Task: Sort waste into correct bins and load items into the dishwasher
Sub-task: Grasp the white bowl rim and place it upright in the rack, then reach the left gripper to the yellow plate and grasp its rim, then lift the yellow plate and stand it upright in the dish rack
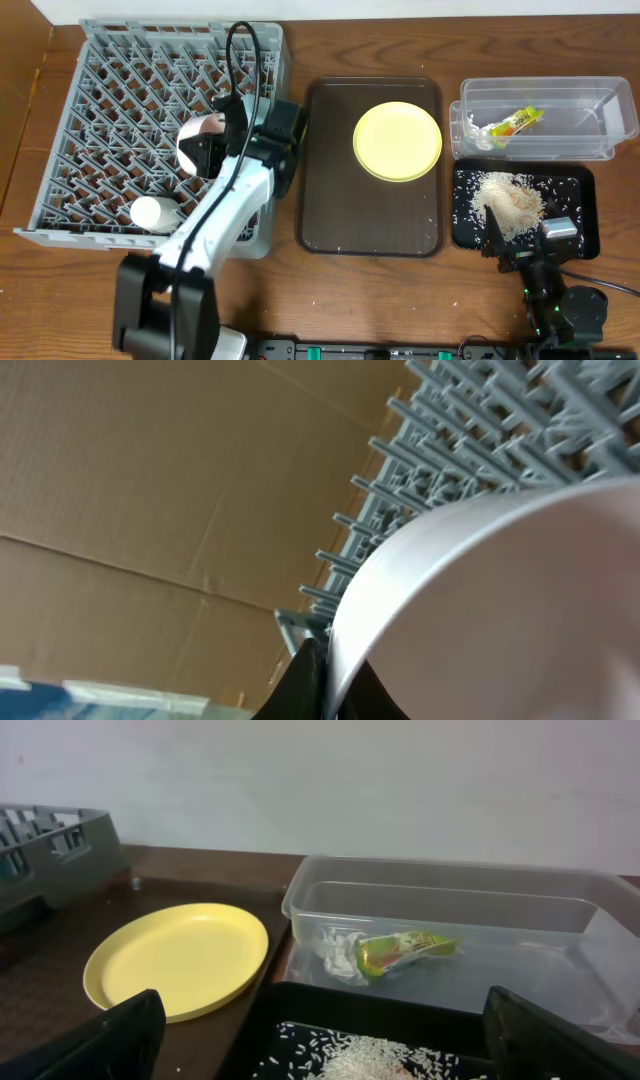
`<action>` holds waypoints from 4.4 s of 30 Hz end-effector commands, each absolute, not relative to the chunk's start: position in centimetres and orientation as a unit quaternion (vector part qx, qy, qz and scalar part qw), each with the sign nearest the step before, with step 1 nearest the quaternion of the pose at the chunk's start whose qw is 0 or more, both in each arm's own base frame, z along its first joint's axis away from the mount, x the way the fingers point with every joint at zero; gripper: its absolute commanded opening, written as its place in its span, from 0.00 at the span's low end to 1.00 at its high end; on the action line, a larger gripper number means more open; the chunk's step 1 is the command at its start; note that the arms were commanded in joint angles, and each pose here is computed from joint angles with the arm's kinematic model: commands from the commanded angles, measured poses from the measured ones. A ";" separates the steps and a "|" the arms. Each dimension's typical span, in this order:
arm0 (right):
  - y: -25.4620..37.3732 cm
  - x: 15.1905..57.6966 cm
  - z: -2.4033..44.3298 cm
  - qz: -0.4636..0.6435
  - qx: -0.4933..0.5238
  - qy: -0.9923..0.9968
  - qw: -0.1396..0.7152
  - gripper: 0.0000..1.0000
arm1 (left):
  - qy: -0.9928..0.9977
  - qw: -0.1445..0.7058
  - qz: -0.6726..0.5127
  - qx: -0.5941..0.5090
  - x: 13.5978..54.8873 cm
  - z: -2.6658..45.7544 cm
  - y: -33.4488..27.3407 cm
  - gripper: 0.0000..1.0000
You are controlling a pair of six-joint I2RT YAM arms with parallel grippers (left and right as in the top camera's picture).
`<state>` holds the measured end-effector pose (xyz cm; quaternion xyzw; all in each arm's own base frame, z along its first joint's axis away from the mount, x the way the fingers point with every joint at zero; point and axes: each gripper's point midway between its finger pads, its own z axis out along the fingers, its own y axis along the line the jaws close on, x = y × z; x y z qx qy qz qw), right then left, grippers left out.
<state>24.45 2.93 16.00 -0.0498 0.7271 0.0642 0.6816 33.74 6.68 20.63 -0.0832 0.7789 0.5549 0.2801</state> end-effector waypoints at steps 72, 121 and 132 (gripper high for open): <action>2.8 24.4 16.0 0.061 -0.051 0.727 0.682 0.99 | 0.958 0.175 -0.212 -0.080 39.6 1.2 -23.4 0.61; 2.8 24.4 16.0 0.061 -0.051 0.727 0.682 0.99 | 0.879 0.429 0.010 -0.209 37.4 23.8 11.4 0.08; 2.8 24.4 16.0 0.061 -0.051 0.727 0.682 0.99 | 0.875 0.407 0.117 -0.234 35.6 22.5 17.8 0.07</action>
